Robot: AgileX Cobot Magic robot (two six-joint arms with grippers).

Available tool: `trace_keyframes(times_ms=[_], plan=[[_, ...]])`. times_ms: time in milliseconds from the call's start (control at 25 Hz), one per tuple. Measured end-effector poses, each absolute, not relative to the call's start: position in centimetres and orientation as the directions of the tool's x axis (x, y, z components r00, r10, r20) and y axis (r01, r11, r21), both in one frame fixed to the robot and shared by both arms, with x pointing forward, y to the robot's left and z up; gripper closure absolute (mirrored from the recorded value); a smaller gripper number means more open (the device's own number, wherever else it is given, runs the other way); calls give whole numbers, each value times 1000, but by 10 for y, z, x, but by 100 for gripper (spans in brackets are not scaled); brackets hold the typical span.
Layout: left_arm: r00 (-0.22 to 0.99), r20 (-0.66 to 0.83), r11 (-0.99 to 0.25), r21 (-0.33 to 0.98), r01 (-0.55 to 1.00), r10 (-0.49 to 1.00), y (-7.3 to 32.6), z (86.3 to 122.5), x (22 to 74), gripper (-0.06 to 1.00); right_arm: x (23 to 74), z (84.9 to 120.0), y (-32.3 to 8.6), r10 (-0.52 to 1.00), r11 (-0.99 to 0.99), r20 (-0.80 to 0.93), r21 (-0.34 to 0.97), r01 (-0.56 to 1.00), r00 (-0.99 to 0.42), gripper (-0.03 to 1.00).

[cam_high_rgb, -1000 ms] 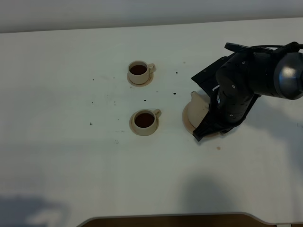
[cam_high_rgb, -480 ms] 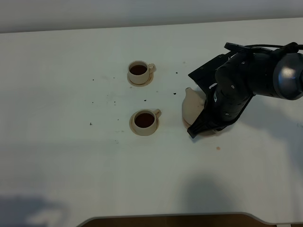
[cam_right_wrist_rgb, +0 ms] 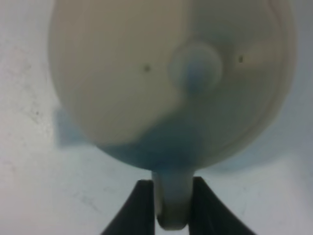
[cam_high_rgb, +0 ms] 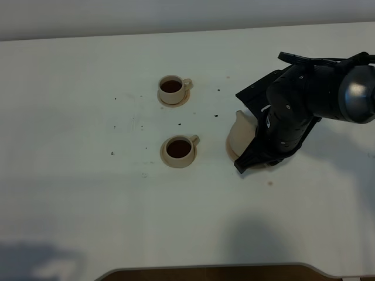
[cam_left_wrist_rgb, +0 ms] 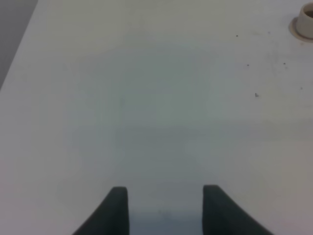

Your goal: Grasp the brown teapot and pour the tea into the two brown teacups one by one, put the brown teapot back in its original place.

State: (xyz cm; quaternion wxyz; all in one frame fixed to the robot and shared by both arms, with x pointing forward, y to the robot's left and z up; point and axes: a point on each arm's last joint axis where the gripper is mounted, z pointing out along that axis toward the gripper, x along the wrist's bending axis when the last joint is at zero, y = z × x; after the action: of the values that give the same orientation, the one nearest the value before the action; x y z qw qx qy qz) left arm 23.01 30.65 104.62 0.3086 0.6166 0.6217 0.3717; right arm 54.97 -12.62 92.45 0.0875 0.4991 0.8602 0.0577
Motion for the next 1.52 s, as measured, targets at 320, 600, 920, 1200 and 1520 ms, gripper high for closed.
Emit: trace_keyframes(times_ms=[320, 600, 920, 1200, 1520], plan=[[-49, 75, -37, 843, 537, 996, 306, 1046, 230, 58, 548, 927, -128, 878, 479, -96, 176, 860, -469, 61], [-49, 75, -37, 843, 537, 996, 306, 1046, 230, 58, 532, 965, -142, 884, 462, -139, 118, 879, -446, 52], [-49, 75, -37, 843, 537, 996, 306, 1046, 230, 58, 480, 1018, -174, 894, 431, -160, 47, 901, -419, 51], [-49, 75, -37, 843, 537, 996, 306, 1046, 230, 58, 399, 1034, -205, 889, 455, -114, 131, 881, -443, 51], [-49, 75, -37, 843, 537, 996, 306, 1046, 230, 58, 342, 1034, -241, 896, 440, -75, 280, 853, -437, 51]])
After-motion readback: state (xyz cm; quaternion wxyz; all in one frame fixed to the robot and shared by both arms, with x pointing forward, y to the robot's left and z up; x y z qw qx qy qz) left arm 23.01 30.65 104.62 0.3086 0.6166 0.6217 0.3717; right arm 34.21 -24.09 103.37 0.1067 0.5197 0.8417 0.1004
